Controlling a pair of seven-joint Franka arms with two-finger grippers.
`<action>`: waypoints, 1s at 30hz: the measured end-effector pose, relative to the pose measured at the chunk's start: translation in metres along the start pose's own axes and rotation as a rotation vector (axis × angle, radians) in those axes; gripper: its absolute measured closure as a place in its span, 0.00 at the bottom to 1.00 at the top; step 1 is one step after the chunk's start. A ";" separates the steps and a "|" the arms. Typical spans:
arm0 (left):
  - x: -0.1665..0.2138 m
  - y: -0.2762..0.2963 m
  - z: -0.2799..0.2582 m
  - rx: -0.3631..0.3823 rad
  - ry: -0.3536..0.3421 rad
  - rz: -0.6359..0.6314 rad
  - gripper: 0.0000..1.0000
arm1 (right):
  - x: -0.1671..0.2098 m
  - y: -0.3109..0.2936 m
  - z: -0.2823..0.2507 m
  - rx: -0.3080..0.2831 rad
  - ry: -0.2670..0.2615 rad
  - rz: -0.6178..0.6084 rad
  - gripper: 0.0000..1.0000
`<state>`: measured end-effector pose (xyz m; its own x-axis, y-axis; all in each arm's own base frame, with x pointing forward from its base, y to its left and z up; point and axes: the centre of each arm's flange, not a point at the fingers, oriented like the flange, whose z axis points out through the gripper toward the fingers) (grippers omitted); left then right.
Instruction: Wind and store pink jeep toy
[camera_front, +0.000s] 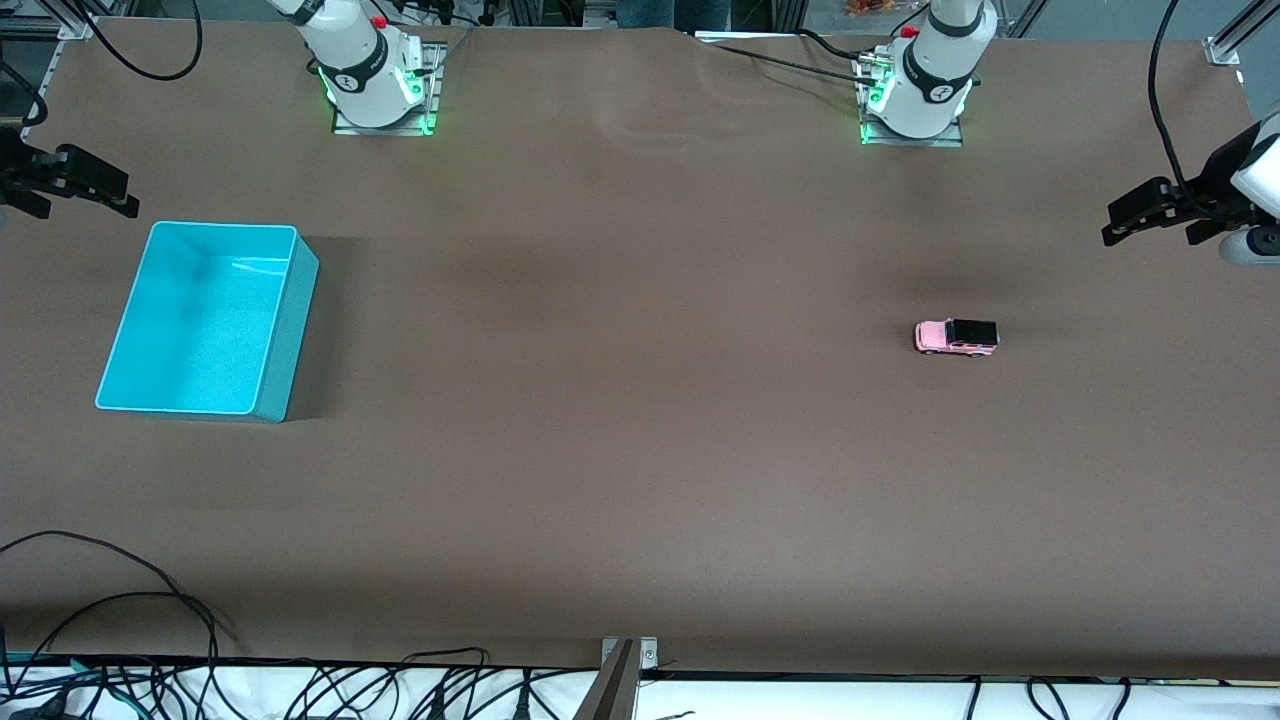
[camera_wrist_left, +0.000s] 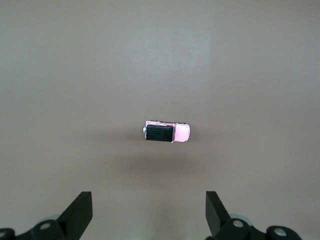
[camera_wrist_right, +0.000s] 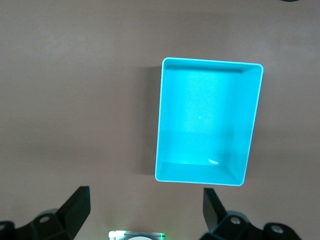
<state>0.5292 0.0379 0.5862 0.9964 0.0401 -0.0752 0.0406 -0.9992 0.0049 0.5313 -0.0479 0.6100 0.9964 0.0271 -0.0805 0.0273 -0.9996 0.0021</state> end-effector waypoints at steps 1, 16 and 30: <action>0.000 0.000 0.000 0.000 0.000 0.000 0.00 | 0.000 0.000 0.000 0.000 0.000 0.000 0.00; 0.000 0.003 0.000 0.000 0.004 0.004 0.00 | 0.000 0.000 0.000 0.000 -0.001 0.000 0.00; 0.013 0.013 0.005 0.000 0.040 0.024 0.00 | 0.000 0.000 0.000 0.000 -0.001 0.000 0.00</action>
<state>0.5420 0.0252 0.5803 0.9993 0.0162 -0.0352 0.0164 -0.9998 0.0066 0.5315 -0.0481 0.6096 0.9963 0.0270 -0.0813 0.0272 -0.9996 0.0020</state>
